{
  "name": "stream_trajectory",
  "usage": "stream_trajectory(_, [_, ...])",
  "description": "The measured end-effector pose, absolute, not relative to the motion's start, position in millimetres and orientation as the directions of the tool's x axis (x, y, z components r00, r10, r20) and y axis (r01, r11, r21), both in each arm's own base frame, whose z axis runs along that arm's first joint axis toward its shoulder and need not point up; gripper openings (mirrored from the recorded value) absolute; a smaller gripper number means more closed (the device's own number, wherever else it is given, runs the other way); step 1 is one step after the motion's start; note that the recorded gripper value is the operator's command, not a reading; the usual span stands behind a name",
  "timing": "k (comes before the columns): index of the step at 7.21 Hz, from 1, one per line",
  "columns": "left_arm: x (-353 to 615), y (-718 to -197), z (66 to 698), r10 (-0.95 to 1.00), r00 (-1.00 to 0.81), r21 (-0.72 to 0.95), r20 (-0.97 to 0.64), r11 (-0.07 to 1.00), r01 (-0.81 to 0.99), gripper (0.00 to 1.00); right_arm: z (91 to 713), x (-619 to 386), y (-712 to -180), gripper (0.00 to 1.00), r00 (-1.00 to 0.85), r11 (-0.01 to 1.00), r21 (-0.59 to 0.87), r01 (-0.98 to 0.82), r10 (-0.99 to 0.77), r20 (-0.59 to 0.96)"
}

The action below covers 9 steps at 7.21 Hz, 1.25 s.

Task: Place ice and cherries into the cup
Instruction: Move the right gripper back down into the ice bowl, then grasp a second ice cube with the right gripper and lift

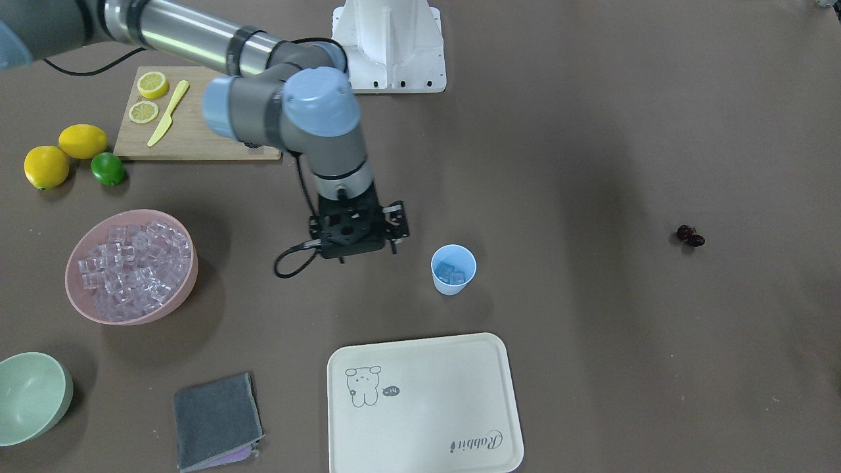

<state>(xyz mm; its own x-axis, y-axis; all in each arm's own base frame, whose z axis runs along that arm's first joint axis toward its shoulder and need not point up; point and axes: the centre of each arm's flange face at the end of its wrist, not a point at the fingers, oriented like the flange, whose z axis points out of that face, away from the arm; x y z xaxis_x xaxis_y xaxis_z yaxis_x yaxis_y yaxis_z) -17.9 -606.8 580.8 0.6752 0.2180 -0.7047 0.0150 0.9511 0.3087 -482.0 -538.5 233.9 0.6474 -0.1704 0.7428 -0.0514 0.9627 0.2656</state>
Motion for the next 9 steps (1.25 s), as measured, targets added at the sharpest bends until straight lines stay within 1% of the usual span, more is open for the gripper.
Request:
stream_trajectory(2, [-18, -606, 583, 0.218, 0.675, 0.309, -0.705, 0.951, 0.015, 0.98, 335, -368, -540, 0.93, 0.661, 0.937, 0.338, 0.090, -0.310, 0.683])
stream_trajectory(3, [-18, -606, 583, 0.221, 0.676, 0.314, -0.703, 0.949, 0.016, 0.98, 373, -331, -536, 0.92, 0.666, 0.923, 0.356, 0.145, -0.357, 0.655])
stream_trajectory(6, [-18, -606, 584, 0.225, 0.676, 0.318, -0.702, 0.948, 0.015, 0.98, 433, -316, -541, 0.92, 0.686, 0.908, 0.350, 0.231, -0.407, 0.603])
stream_trajectory(9, [-19, -594, 596, 0.237, 0.675, 0.335, -0.699, 0.942, 0.016, 0.98, 453, -307, -558, 0.88, 0.698, 0.902, 0.353, 0.249, -0.420, 0.580])
